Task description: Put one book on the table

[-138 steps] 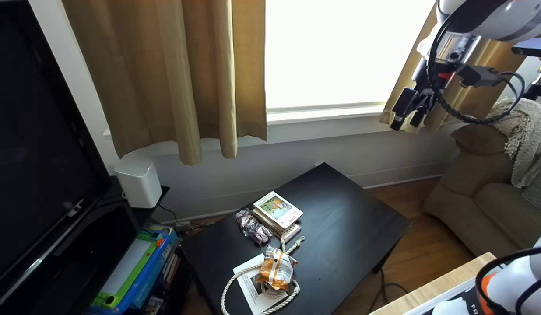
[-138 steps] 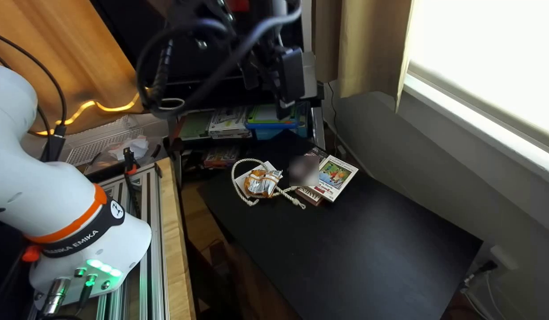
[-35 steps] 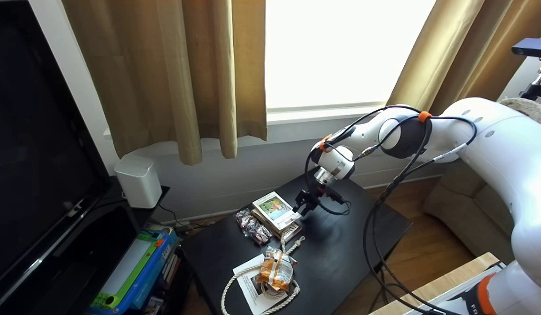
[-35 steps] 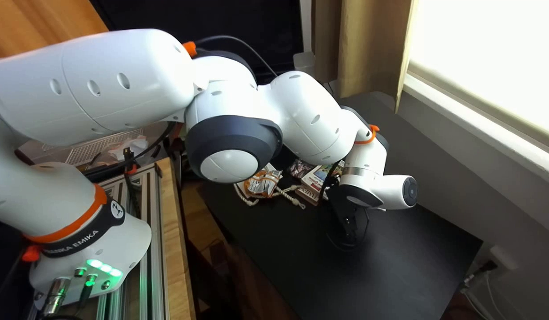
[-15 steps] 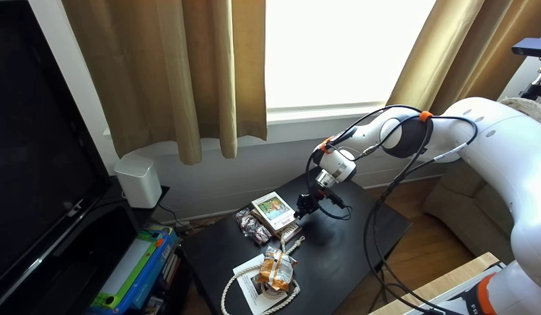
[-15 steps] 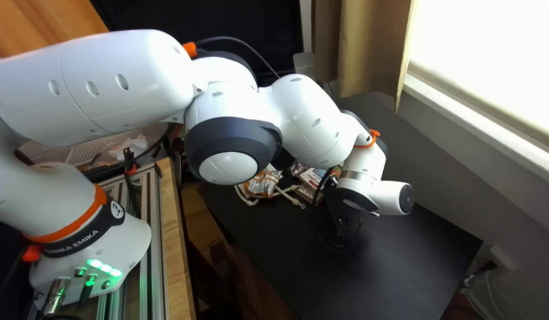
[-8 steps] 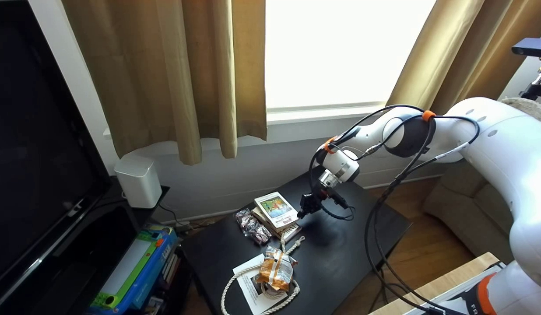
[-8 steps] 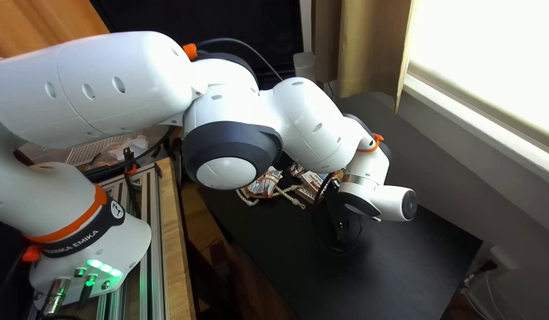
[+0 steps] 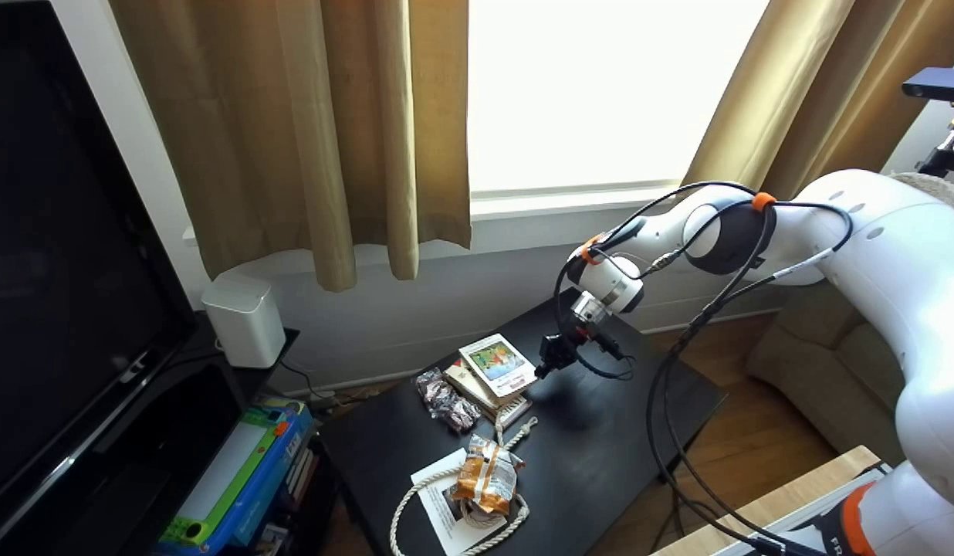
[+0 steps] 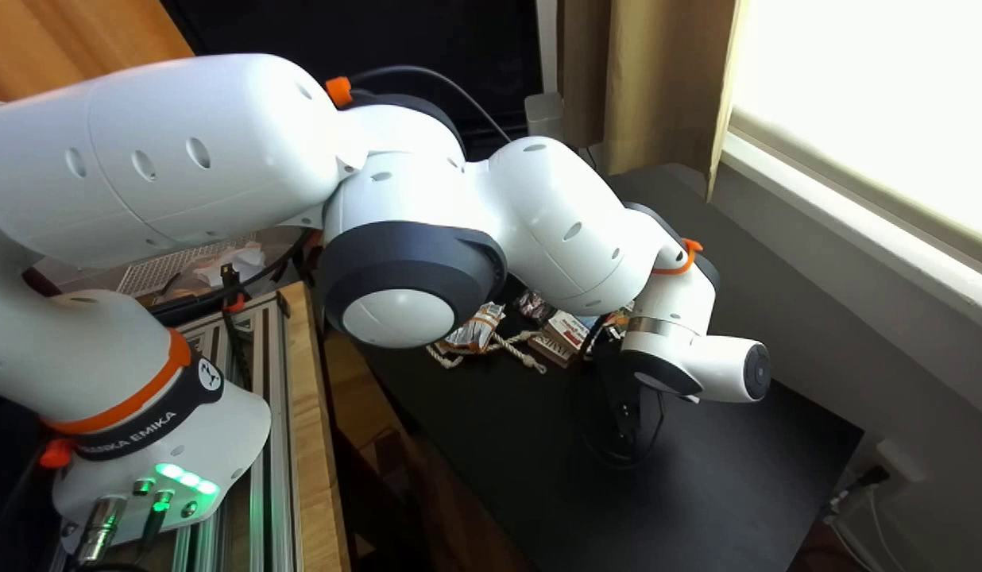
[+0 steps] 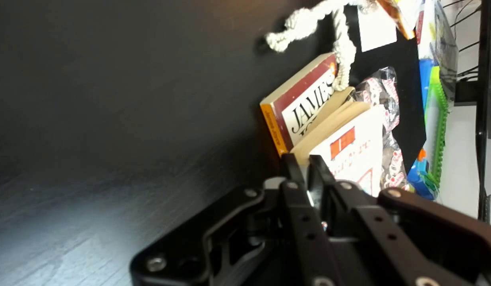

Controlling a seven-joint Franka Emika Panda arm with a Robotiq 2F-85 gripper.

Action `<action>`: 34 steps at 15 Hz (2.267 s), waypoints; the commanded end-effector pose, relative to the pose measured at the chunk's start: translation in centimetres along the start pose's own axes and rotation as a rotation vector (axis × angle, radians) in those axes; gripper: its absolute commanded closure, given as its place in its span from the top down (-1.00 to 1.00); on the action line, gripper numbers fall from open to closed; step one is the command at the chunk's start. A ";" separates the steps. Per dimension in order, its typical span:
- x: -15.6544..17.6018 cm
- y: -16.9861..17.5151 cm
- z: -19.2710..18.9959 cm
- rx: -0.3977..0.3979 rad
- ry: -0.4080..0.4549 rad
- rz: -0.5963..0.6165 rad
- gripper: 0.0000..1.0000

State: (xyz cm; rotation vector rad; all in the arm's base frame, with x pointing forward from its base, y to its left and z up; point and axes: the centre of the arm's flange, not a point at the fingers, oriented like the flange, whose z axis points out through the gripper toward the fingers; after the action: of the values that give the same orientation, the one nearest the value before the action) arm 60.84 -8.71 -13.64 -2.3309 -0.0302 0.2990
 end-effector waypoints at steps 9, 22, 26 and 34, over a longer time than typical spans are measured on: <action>2.5 5.3 -5.5 -0.130 -0.036 -0.023 -0.94; 1.1 6.9 -9.6 -0.309 -0.008 0.007 -0.94; 1.5 6.8 -9.9 -0.340 0.001 0.009 -0.22; 2.0 4.1 -11.3 -0.404 0.026 0.000 0.84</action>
State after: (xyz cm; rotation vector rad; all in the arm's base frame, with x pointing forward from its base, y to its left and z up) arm 64.14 -19.92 -9.73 -2.6877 -0.0873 0.2868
